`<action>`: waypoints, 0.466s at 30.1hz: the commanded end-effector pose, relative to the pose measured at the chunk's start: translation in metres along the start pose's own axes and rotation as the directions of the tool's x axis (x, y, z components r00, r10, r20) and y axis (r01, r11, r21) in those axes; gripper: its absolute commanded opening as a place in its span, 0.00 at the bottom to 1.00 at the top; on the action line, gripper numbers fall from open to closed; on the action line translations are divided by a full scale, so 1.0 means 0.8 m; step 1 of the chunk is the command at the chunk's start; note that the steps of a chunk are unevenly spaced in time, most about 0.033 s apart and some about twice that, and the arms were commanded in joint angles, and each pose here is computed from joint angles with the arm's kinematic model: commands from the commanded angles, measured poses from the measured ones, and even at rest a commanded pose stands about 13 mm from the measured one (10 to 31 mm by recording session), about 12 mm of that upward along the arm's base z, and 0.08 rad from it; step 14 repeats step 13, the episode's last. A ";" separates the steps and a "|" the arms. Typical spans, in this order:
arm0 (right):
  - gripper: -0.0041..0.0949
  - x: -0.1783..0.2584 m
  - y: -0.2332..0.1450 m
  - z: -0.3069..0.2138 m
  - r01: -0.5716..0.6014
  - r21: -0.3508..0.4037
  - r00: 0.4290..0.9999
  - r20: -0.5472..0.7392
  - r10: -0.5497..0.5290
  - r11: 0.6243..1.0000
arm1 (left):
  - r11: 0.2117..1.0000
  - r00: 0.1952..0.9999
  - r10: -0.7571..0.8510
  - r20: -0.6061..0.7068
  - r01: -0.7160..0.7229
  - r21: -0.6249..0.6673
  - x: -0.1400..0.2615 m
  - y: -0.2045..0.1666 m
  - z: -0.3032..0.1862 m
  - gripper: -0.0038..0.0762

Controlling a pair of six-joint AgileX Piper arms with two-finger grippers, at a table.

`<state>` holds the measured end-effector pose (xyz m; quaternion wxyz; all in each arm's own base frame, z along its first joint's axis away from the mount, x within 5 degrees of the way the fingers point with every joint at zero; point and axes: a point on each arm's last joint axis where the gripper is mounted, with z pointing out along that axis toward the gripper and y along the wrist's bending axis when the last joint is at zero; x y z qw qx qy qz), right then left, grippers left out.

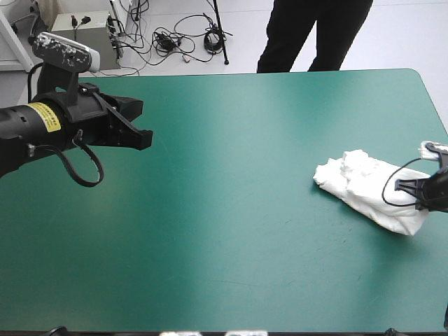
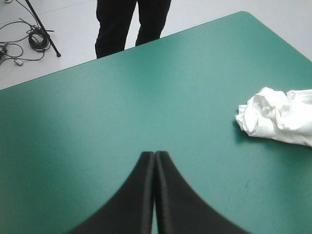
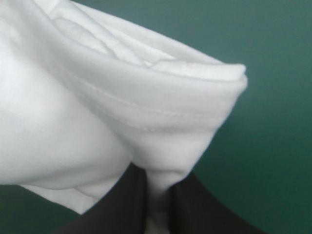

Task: Fold the cloth

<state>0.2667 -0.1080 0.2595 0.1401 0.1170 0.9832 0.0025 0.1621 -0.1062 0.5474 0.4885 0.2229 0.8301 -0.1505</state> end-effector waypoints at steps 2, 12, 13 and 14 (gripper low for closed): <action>0.02 0.019 -0.016 -0.019 0.005 0.091 0.997 0.074 -0.012 0.996 | 0.999 1.000 -0.002 0.009 0.001 0.041 0.001 -0.004 -0.020 0.04; 0.03 0.025 -0.022 -0.016 -0.050 0.150 0.995 0.088 0.037 0.987 | 0.999 0.999 0.040 0.011 -0.040 0.037 0.001 -0.004 -0.020 0.04; 0.05 0.024 -0.021 -0.016 -0.053 0.145 0.995 0.091 0.041 0.988 | 0.999 0.999 0.042 0.011 -0.042 0.031 0.001 -0.003 -0.020 0.04; 0.05 0.024 -0.021 -0.016 -0.053 0.145 0.995 0.091 0.041 0.988 | 0.999 0.999 0.042 0.011 -0.042 0.031 0.001 -0.003 -0.020 0.04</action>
